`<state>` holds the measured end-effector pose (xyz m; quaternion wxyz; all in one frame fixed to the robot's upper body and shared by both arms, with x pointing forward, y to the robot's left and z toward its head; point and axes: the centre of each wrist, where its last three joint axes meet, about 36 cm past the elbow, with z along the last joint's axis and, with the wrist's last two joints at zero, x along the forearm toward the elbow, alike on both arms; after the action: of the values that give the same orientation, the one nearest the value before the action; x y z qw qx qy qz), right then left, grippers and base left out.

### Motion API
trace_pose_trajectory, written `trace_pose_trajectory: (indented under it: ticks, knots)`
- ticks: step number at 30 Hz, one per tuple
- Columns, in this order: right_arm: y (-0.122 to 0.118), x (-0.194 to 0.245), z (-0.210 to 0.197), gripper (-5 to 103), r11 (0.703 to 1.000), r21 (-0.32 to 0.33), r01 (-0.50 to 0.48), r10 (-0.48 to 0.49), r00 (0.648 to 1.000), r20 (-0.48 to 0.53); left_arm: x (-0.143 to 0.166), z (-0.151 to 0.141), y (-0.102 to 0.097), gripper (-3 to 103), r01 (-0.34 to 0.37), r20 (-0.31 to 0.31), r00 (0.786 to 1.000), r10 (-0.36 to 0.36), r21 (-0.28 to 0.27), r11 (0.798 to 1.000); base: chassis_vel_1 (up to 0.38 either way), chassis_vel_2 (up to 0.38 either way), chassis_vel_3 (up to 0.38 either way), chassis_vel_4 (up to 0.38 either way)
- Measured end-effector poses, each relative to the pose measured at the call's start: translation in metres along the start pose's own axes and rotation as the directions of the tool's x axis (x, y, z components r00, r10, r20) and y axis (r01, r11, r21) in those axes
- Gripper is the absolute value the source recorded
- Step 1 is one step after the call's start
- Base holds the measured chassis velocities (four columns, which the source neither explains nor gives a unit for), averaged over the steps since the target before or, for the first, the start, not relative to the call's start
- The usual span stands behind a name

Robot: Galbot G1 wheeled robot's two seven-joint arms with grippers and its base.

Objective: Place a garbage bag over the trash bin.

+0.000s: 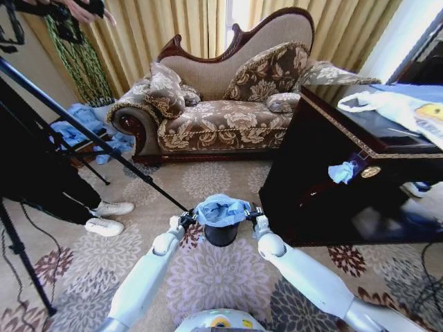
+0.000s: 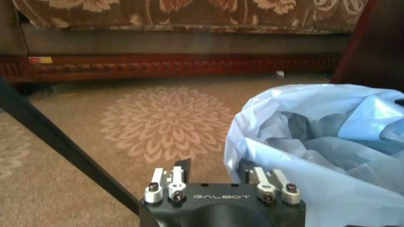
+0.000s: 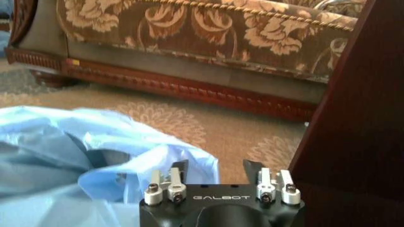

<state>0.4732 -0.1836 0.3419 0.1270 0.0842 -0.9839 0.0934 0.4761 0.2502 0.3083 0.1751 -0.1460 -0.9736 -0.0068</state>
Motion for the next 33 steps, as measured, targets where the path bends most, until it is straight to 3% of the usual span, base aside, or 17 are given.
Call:
trace_pose_trajectory:
  ticks: [1, 3, 8, 11, 12, 18, 21, 23, 24, 26, 27, 31, 33]
  knots:
    - [0.000, 0.003, -0.003, 65, 1.000, -0.010, -0.001, 0.001, 1.000, 0.001, 0.001, 0.001, -0.001, 59, 0.000, -0.001, 1.000, 0.000, 0.001, 1.000, 0.000, 0.000, 0.000, 0.000]
    - [0.001, 0.005, -0.006, 70, 1.000, -0.019, -0.002, 0.002, 1.000, 0.003, 0.003, 0.002, -0.001, 59, 0.001, -0.001, 1.000, -0.001, 0.002, 1.000, 0.000, 0.000, 0.000, 0.000]
    - [-0.002, 0.019, -0.018, 91, 0.997, -0.074, -0.002, 0.002, 1.000, 0.001, 0.009, 0.005, -0.004, 86, -0.001, -0.001, 1.000, 0.001, 0.004, 1.000, 0.000, 0.000, 0.000, 0.000]
    - [-0.006, 0.027, -0.017, 99, 0.996, -0.087, -0.005, 0.004, 1.000, -0.016, 0.011, 0.005, -0.005, 92, -0.001, -0.001, 1.000, 0.001, 0.002, 1.000, 0.000, 0.000, 0.000, 0.000]
    - [-0.010, 0.030, -0.013, 100, 0.997, -0.082, -0.007, 0.005, 1.000, -0.027, 0.011, 0.005, -0.005, 98, -0.002, 0.000, 1.000, 0.002, 0.002, 1.000, 0.000, 0.000, 0.000, 0.000]
    - [-0.015, 0.043, -0.001, 100, 0.996, -0.091, -0.016, 0.011, 0.998, -0.055, 0.015, 0.004, -0.010, 100, -0.008, 0.007, 1.000, 0.008, 0.000, 1.000, 0.000, 0.000, 0.000, 0.000]
    - [-0.011, 0.051, -0.004, 100, 0.989, -0.142, -0.038, 0.027, 0.997, -0.077, 0.017, 0.004, -0.013, 100, -0.011, 0.011, 1.000, 0.011, -0.007, 1.000, 0.000, 0.000, 0.000, 0.000]
    - [-0.003, 0.064, -0.010, 100, 0.966, -0.248, -0.067, 0.036, 0.991, -0.128, 0.019, 0.005, -0.014, 100, -0.013, 0.010, 1.000, 0.013, -0.012, 1.000, 0.000, 0.000, 0.000, 0.000]
    - [-0.003, 0.064, -0.010, 100, 0.966, -0.248, -0.067, 0.036, 0.991, -0.128, 0.019, 0.005, -0.014, 100, -0.013, 0.010, 1.000, 0.013, -0.012, 1.000, 0.000, 0.000, 0.000, 0.000]
    - [0.008, 0.074, -0.017, 100, 0.931, -0.350, -0.106, 0.045, 0.983, -0.178, 0.019, 0.005, -0.015, 100, -0.014, 0.008, 1.000, 0.015, -0.016, 1.000, 0.000, 0.000, 0.000, 0.000]
    - [0.008, 0.074, -0.017, 100, 0.931, -0.350, -0.106, 0.045, 0.983, -0.178, 0.019, 0.005, -0.015, 100, -0.014, 0.008, 1.000, 0.015, -0.016, 1.000, 0.000, 0.000, 0.000, 0.000]
    - [0.030, 0.081, -0.032, 100, 0.873, -0.466, -0.146, 0.040, 0.972, -0.230, 0.017, 0.009, -0.015, 100, -0.014, -0.002, 1.000, 0.014, -0.026, 1.000, 0.000, 0.000, 0.000, 0.000]
    - [0.035, 0.082, -0.035, 100, 0.860, -0.488, -0.150, 0.035, 0.971, -0.237, 0.016, 0.011, -0.015, 100, -0.013, -0.005, 1.000, 0.013, -0.028, 1.000, 0.000, 0.000, 0.000, 0.000]
